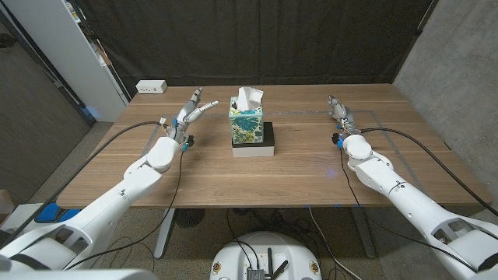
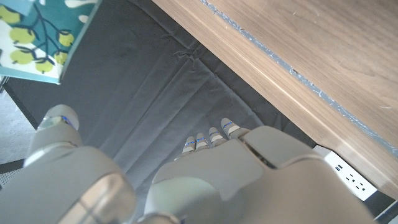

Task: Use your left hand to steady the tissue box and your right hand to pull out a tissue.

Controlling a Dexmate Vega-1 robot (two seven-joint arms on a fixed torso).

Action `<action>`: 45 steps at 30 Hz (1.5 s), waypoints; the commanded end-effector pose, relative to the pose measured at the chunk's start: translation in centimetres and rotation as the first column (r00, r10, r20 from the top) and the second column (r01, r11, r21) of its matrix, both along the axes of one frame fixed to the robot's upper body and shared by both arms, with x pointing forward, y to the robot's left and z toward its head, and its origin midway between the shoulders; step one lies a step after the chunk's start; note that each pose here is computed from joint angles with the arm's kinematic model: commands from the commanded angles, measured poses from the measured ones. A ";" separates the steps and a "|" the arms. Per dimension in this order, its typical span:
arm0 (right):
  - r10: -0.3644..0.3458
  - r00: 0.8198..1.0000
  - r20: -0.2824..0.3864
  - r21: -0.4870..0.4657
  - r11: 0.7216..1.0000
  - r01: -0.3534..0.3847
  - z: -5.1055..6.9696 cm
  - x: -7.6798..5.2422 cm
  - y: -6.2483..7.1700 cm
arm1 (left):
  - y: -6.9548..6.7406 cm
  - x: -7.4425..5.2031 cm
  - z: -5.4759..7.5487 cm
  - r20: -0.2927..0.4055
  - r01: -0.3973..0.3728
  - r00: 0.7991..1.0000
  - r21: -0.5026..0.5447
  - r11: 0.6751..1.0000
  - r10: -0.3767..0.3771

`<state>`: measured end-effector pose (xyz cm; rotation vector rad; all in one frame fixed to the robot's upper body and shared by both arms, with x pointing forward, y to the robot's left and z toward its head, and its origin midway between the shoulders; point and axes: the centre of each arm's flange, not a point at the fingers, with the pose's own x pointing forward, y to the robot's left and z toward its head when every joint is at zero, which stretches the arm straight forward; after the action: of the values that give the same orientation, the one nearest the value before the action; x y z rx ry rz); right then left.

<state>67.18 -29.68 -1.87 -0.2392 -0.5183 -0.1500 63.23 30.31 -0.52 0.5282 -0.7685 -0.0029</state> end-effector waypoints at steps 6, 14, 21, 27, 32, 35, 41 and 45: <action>0.004 1.000 0.007 -0.001 1.000 -0.004 0.3 0.1 0.6 | -0.3 -1.4 -1.3 -0.007 0.016 1.000 -0.011 1.000 -0.016; 0.006 1.000 0.028 0.009 1.000 -0.006 0.3 -0.2 0.8 | -0.2 -2.3 -2.2 -0.015 0.028 0.999 -0.030 0.999 -0.028; 0.001 0.999 0.038 0.014 1.000 -0.001 0.3 -0.7 0.9 | -0.5 -3.2 -2.3 -0.002 0.032 0.999 -0.019 0.999 -0.032; 0.003 0.999 0.035 0.009 1.000 -0.003 0.2 -0.7 1.0 | -0.6 -3.7 -2.7 -0.010 0.032 0.999 -0.014 0.999 -0.032; 0.001 0.999 0.033 0.008 1.000 -0.001 0.1 -0.8 1.0 | -0.6 -4.1 -3.4 -0.020 0.029 0.999 -0.021 0.999 -0.030; 0.003 1.000 0.030 0.009 1.000 -0.003 0.0 -0.8 1.1 | -0.7 -4.3 -4.0 -0.029 0.032 0.999 -0.021 0.999 -0.033; -0.007 1.000 0.028 -0.012 1.000 0.007 0.2 -0.8 1.5 | -0.7 -4.6 -4.5 -0.041 0.035 0.999 -0.017 0.999 -0.036; -0.008 1.000 0.021 -0.016 1.000 0.008 0.3 -0.7 1.7 | -0.6 -4.8 -4.8 -0.046 0.040 0.998 -0.014 0.999 -0.040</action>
<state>66.45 -28.46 -1.69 -0.2334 -0.5489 -0.1541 59.08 29.69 -4.41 0.4990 -0.7467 -0.0333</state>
